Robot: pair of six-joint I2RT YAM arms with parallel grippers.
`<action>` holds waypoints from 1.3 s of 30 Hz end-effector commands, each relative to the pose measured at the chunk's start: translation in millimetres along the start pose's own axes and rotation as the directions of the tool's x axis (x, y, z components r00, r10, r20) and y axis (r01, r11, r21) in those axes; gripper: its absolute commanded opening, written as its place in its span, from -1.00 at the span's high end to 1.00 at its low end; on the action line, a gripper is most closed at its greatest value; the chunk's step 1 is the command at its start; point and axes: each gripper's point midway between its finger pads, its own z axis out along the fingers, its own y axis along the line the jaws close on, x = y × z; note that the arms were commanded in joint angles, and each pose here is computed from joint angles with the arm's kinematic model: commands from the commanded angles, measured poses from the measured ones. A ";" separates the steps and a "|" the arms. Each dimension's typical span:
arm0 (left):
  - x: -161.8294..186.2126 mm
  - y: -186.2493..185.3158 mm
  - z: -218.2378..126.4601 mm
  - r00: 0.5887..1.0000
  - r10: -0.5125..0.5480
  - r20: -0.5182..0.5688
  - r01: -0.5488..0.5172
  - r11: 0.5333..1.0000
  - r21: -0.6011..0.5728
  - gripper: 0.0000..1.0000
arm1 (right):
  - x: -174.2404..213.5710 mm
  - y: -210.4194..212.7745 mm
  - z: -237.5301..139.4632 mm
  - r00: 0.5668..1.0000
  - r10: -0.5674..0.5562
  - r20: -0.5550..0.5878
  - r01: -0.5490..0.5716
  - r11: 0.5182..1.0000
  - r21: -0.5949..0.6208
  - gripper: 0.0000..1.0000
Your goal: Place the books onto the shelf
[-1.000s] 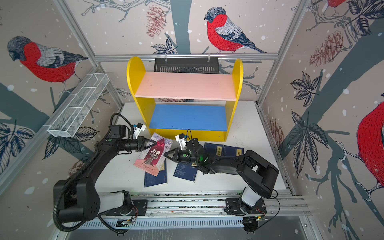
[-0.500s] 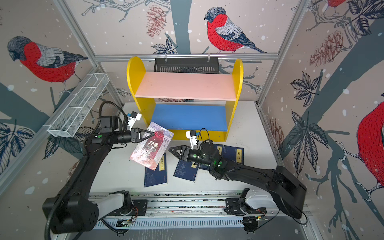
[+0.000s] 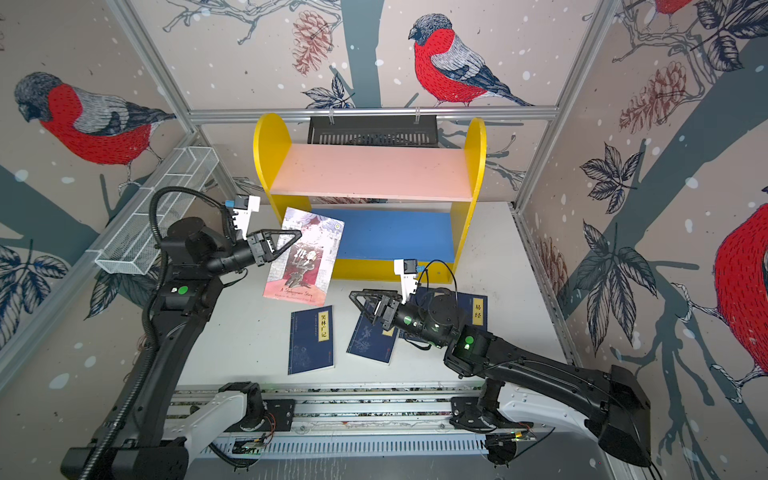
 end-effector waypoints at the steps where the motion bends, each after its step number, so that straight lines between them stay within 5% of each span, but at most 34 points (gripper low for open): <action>1: -39.3 -23.5 -7.5 0.984 0.072 0.165 -0.074 0.997 0.004 1.00 | -6.8 21.5 7.8 0.997 -0.052 0.058 0.055 0.998 -0.042 -0.55; 11: -62.7 -19.8 -18.2 0.961 0.041 0.273 -0.014 0.995 -0.102 1.00 | -2.7 31.7 43.5 0.991 -0.033 0.126 0.034 0.999 -0.006 -0.55; 19: -53.8 -21.9 -11.2 0.960 -0.041 0.278 0.028 0.998 0.048 1.00 | 15.0 36.6 75.7 0.989 -0.060 0.138 0.068 0.996 -0.050 -0.57; 39: -42.5 -20.4 -9.4 0.930 -0.283 0.234 0.245 0.953 0.179 1.00 | -17.7 39.0 95.3 0.947 0.077 0.312 0.015 0.959 -0.284 -0.57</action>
